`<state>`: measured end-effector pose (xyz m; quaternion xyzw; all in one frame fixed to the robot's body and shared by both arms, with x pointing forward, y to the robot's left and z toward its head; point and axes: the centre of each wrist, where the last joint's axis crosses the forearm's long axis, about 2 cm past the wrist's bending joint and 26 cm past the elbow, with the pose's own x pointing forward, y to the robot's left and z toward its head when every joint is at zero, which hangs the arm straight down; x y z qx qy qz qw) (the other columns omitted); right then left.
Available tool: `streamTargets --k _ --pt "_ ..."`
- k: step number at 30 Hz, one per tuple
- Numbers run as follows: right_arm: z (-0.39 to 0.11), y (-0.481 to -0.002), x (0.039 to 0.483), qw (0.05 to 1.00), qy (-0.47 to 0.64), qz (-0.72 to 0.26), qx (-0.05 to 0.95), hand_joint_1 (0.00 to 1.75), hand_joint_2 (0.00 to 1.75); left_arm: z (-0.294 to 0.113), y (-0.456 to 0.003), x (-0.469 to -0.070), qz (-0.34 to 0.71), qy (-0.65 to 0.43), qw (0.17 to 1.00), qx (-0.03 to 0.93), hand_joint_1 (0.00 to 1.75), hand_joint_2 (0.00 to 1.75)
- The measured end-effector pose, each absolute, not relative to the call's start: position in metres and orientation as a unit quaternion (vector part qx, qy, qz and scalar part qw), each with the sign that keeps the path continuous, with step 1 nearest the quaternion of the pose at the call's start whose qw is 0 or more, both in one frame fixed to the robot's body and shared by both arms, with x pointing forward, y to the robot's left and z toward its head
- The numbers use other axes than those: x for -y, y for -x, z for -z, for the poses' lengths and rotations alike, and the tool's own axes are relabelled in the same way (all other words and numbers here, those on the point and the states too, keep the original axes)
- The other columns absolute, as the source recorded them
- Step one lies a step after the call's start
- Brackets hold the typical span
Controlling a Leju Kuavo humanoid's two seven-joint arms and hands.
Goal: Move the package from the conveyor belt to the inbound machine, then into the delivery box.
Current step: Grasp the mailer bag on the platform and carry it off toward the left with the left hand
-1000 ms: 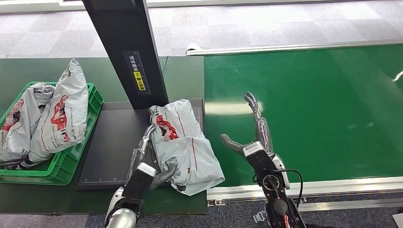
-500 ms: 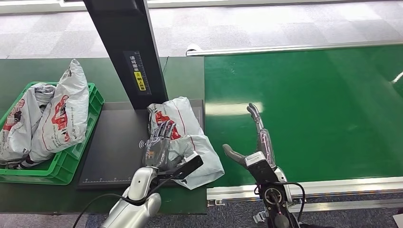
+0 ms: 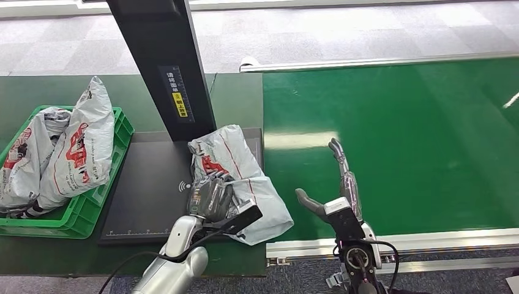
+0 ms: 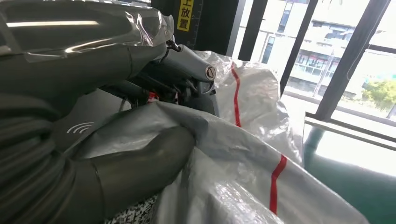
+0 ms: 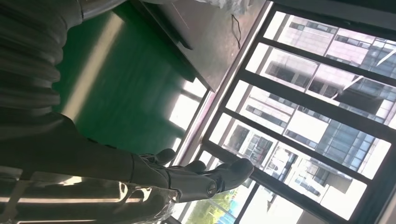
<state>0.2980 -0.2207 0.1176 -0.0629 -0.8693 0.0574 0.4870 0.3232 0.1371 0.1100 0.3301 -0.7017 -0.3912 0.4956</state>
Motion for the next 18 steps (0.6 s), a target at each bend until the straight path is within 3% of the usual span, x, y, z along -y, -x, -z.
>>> streamTargets --k 10,18 --pt "-0.115 -0.294 0.226 0.493 0.061 -0.049 0.866 0.0 1.75 -0.118 -0.324 -0.142 0.297 -0.331 0.432 0.784 1.75 1.75" --pt "-0.114 -0.294 0.226 0.494 0.053 -0.034 0.867 0.0 1.75 -0.165 -0.326 -0.164 0.199 -0.334 0.249 0.887 1.75 1.75"
